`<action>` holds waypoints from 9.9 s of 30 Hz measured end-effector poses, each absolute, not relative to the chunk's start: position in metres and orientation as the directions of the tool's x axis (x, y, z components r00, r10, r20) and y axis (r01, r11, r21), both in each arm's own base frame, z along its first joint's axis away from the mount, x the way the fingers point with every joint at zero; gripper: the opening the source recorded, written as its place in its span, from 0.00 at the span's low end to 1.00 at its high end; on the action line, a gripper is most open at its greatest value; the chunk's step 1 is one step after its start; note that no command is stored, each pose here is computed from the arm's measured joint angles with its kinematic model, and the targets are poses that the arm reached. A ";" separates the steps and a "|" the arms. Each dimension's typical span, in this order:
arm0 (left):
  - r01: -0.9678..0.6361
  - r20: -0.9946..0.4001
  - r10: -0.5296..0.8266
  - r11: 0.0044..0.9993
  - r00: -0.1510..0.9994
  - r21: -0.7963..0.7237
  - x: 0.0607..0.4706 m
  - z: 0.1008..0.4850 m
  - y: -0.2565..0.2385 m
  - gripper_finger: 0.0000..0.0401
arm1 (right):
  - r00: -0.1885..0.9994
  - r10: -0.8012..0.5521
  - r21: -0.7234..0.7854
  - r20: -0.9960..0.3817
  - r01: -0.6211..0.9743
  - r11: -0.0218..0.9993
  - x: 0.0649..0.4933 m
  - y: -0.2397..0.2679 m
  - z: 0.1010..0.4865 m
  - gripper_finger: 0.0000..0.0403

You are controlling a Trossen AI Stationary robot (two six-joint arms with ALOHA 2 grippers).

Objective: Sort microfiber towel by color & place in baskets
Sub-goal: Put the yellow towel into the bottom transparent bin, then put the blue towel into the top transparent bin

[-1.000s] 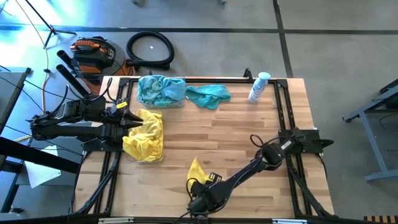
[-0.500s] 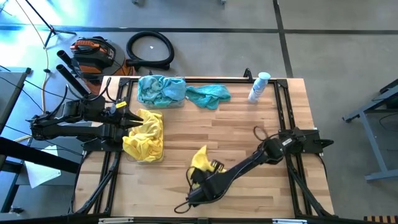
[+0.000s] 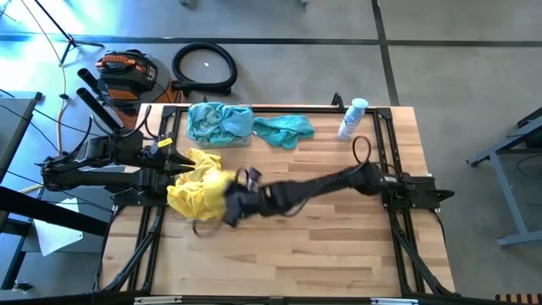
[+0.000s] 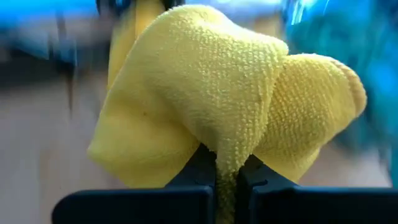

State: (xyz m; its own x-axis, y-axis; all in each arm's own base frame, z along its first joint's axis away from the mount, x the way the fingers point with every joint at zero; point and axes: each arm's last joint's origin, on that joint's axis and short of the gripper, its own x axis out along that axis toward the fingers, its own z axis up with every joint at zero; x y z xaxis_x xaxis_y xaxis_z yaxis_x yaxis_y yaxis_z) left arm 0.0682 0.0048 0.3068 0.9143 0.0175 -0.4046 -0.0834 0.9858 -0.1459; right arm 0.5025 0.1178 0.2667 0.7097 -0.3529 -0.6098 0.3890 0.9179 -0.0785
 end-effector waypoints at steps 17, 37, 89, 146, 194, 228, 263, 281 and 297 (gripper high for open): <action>-0.070 -0.297 0.022 0.986 0.955 -0.153 0.072 0.317 0.005 0.17 | 0.923 -0.137 0.037 -0.360 0.161 0.986 0.558 0.038 0.260 0.00; -0.084 -0.389 0.017 0.984 0.921 -0.156 0.076 0.310 0.006 0.17 | 0.929 -0.027 0.134 -0.370 0.083 0.988 0.549 0.038 0.278 0.47; -0.628 -0.976 0.058 0.773 0.211 -0.090 0.194 0.261 0.010 0.00 | 0.532 -0.221 0.194 -0.817 0.616 0.764 0.233 0.083 0.252 0.39; -0.791 -0.937 0.003 0.538 0.349 -0.292 0.164 0.313 -0.019 0.40 | 0.484 -0.333 0.024 -0.809 0.593 0.805 0.232 0.052 0.253 0.39; -0.903 -0.925 0.265 0.403 0.272 -0.151 0.182 0.267 -0.012 0.40 | 0.484 -0.358 0.003 -0.798 0.598 0.802 0.232 0.051 0.253 0.39; -0.756 -0.860 0.240 0.615 0.450 -0.224 0.169 0.291 0.022 0.40 | 0.682 -0.487 0.134 -0.546 0.645 0.753 0.284 0.020 0.263 0.39; -0.627 -0.818 0.417 0.773 0.396 0.091 0.138 0.302 0.069 0.40 | 0.133 -0.257 -0.019 -0.957 0.857 0.514 0.408 -0.198 0.148 0.65; -0.606 -0.776 0.477 0.780 0.413 0.156 0.125 0.309 0.089 0.40 | 0.139 -0.409 -0.084 -0.902 0.872 0.481 0.402 -0.192 0.229 0.06; -0.660 -0.716 0.545 0.735 0.437 0.156 0.107 0.320 0.087 0.40 | 0.774 -0.529 0.129 -0.350 0.599 0.791 0.458 -0.160 0.369 0.01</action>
State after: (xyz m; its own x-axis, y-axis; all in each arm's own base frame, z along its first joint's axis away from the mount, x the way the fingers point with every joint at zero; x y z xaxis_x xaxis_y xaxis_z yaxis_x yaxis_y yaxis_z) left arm 0.1068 0.0873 0.3199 0.4367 0.5447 -0.7160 -0.6602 0.7347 0.1564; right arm 0.4580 -0.1604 0.3693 0.7735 -0.5285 -0.3498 0.5985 0.7906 0.1290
